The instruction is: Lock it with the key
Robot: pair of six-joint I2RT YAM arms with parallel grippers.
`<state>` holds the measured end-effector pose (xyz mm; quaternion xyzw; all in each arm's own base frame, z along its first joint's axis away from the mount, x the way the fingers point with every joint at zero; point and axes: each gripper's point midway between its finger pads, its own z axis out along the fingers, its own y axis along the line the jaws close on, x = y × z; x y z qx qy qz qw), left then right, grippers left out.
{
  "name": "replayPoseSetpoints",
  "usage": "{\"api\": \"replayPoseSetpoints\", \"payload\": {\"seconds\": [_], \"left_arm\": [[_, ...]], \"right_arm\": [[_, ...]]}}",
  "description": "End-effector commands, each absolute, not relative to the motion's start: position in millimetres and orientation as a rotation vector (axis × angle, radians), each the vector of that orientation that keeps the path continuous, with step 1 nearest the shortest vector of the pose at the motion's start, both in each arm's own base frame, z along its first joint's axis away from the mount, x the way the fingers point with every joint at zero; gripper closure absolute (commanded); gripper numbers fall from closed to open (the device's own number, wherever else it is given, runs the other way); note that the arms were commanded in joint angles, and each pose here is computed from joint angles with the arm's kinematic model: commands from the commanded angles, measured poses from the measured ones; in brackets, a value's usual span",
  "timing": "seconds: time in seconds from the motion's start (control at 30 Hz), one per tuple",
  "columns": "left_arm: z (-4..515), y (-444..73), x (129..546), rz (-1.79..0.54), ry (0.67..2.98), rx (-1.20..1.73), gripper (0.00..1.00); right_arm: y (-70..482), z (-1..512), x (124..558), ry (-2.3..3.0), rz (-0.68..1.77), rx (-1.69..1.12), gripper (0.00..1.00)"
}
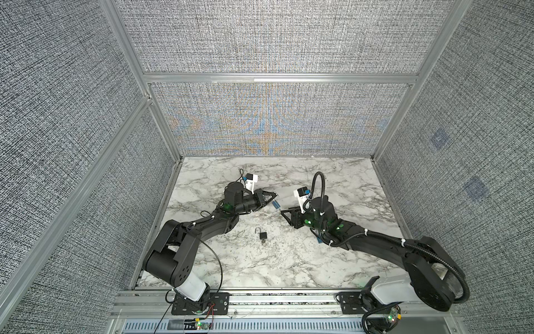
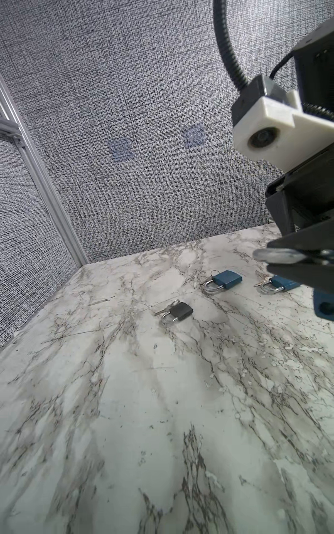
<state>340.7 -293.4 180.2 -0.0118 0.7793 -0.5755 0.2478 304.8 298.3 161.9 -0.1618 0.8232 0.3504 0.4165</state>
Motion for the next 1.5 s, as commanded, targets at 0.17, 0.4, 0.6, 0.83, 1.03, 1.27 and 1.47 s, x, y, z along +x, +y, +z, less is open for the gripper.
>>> {"api": "replayPoseSetpoints", "payload": {"seconds": [0.17,0.4,0.6,0.83,1.03,1.27,1.47], "left_arm": [[193,-296,340,-1.602,2.079,-0.057,1.00],[198,-296,339,-1.614,2.065,-0.054,1.00],[200,-297,339,-1.629,2.051,-0.059,1.00],[201,-297,338,-1.644,2.043,-0.060,1.00],[204,-297,337,-1.657,2.034,-0.060,1.00],[211,-296,335,-1.660,2.018,-0.045,1.00],[215,-291,339,-1.587,2.035,-0.010,0.80]], "right_arm": [[319,180,320,1.969,0.881,-0.485,0.59],[325,181,324,1.964,0.883,-0.494,0.72],[330,178,325,1.974,0.893,-0.501,0.72],[333,177,328,1.973,0.890,-0.501,0.73],[330,177,331,1.974,0.870,-0.477,0.89],[323,181,331,1.966,0.852,-0.450,1.00],[315,196,321,1.973,0.936,-0.469,1.00]]}}
